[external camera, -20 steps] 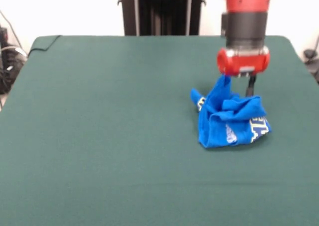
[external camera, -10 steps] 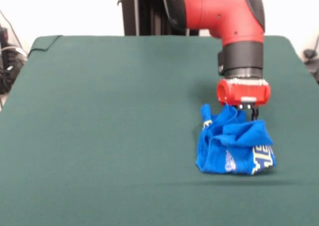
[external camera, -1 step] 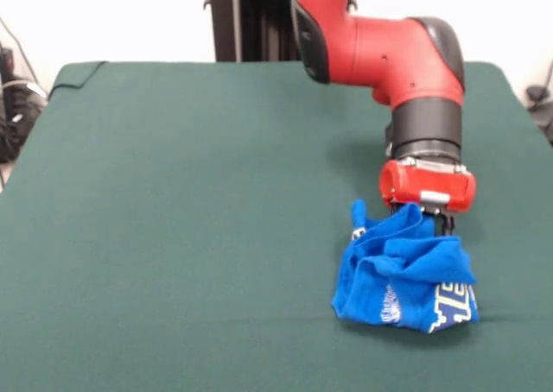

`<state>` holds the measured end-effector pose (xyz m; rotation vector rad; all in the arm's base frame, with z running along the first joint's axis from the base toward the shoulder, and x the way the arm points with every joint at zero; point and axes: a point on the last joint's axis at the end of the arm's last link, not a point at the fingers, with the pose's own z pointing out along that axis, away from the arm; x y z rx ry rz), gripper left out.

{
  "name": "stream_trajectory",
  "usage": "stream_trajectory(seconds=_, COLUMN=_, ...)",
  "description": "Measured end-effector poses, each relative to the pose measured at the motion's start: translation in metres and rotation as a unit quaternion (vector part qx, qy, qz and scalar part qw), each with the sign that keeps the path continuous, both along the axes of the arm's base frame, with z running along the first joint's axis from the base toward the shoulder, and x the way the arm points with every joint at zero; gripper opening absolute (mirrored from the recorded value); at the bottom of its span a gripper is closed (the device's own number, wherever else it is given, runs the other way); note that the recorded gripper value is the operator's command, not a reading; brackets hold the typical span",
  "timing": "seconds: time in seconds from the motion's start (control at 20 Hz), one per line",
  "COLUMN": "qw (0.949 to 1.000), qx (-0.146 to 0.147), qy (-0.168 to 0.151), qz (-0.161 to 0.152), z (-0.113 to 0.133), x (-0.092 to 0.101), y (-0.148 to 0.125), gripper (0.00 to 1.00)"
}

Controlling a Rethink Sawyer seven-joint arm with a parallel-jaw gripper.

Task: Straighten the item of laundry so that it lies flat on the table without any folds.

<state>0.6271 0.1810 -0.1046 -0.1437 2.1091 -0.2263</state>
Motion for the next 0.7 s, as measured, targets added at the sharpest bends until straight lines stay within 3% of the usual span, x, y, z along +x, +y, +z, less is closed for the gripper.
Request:
stream_trajectory(seconds=0.05, qw=0.9999, qx=-0.001, qy=-0.001, qz=-0.010, z=0.000, x=0.001, y=0.002, gripper=1.00)
stream_trajectory(seconds=0.1, qw=0.9998, qx=-0.001, qy=-0.002, qz=-0.020, z=-0.001, x=0.002, y=0.004, gripper=0.00)
stream_trajectory(seconds=0.35, qw=0.9968, qx=0.007, qy=0.025, qz=-0.076, z=0.004, x=0.012, y=0.013, gripper=0.00)
stream_trajectory(seconds=0.55, qw=0.9942, qx=0.014, qy=0.051, qz=-0.094, z=0.011, x=0.017, y=0.015, gripper=0.00)
stream_trajectory(seconds=0.7, qw=0.9881, qx=0.020, qy=0.076, qz=-0.132, z=0.018, x=0.020, y=0.014, gripper=0.00)
